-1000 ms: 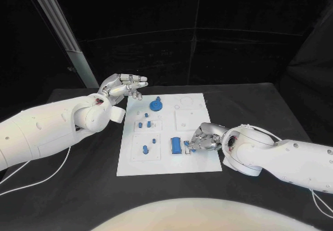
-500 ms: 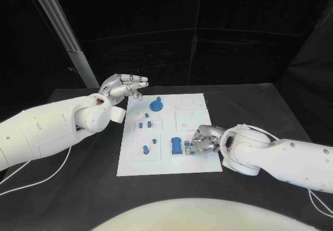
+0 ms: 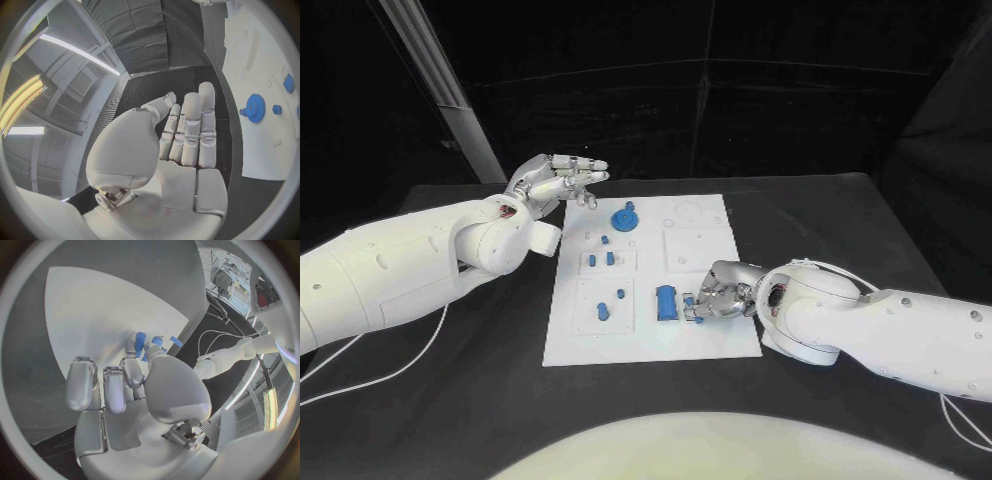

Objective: Assemble the parts on the task board

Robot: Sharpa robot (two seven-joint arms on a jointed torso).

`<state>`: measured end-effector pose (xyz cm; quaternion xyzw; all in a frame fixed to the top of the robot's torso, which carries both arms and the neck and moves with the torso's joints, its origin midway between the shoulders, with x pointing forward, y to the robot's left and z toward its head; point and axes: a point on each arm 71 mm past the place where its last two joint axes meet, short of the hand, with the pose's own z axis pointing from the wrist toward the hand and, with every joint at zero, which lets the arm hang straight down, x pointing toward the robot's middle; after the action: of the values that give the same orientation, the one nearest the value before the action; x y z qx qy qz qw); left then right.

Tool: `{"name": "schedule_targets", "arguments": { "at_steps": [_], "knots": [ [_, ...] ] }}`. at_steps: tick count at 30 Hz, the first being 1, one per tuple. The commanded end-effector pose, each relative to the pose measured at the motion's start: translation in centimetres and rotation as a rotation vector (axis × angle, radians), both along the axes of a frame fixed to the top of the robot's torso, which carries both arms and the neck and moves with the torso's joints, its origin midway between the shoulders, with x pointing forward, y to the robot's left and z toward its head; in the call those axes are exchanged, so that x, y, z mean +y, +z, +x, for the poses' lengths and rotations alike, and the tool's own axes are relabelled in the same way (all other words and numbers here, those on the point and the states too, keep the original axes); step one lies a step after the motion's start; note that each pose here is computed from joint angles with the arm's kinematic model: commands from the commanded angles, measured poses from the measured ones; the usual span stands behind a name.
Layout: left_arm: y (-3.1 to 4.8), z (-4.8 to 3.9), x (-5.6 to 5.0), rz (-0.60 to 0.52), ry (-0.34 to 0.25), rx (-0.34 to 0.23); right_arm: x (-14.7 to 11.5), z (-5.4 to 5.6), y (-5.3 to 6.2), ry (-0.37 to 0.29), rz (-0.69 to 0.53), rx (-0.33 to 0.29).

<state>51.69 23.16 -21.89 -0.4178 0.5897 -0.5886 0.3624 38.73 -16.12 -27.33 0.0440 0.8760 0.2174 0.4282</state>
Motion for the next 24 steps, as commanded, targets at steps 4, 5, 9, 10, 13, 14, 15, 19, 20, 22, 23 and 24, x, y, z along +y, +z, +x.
{"name": "schedule_targets", "arguments": {
  "at_steps": [4,5,9,10,13,14,15,19,20,22,23,24],
  "knots": [
    [0.11,-0.05,-0.18,-0.009,-0.018,0.000,0.24,0.15,0.12,-0.012,0.013,-0.023],
    [0.11,-0.05,-0.18,-0.009,-0.018,0.001,0.28,0.17,0.14,-0.013,0.015,-0.025],
    [0.11,-0.07,-0.17,-0.009,-0.020,0.002,0.33,0.23,0.19,-0.021,0.023,-0.033],
    [0.11,-0.07,-0.18,-0.009,-0.021,0.003,0.34,0.25,0.21,-0.023,0.025,-0.036],
    [0.10,-0.08,-0.18,-0.009,-0.023,0.004,0.32,0.32,0.24,-0.031,0.030,-0.042],
    [0.10,-0.08,-0.19,-0.009,-0.023,0.005,0.31,0.34,0.25,-0.033,0.032,-0.044],
    [0.09,-0.08,-0.21,-0.009,-0.024,0.005,0.31,0.37,0.26,-0.035,0.033,-0.046],
    [0.09,-0.09,-0.25,-0.008,-0.028,0.005,0.29,0.48,0.26,-0.043,0.038,-0.053],
    [0.09,-0.10,-0.26,-0.007,-0.028,0.005,0.28,0.51,0.25,-0.045,0.038,-0.054],
    [0.09,-0.10,-0.27,-0.007,-0.030,0.006,0.28,0.58,0.23,-0.048,0.039,-0.056],
    [0.09,-0.10,-0.28,-0.007,-0.030,0.006,0.28,0.60,0.22,-0.049,0.040,-0.056],
    [0.09,-0.10,-0.28,-0.007,-0.030,0.006,0.28,0.63,0.21,-0.050,0.040,-0.056]
  ]
}}
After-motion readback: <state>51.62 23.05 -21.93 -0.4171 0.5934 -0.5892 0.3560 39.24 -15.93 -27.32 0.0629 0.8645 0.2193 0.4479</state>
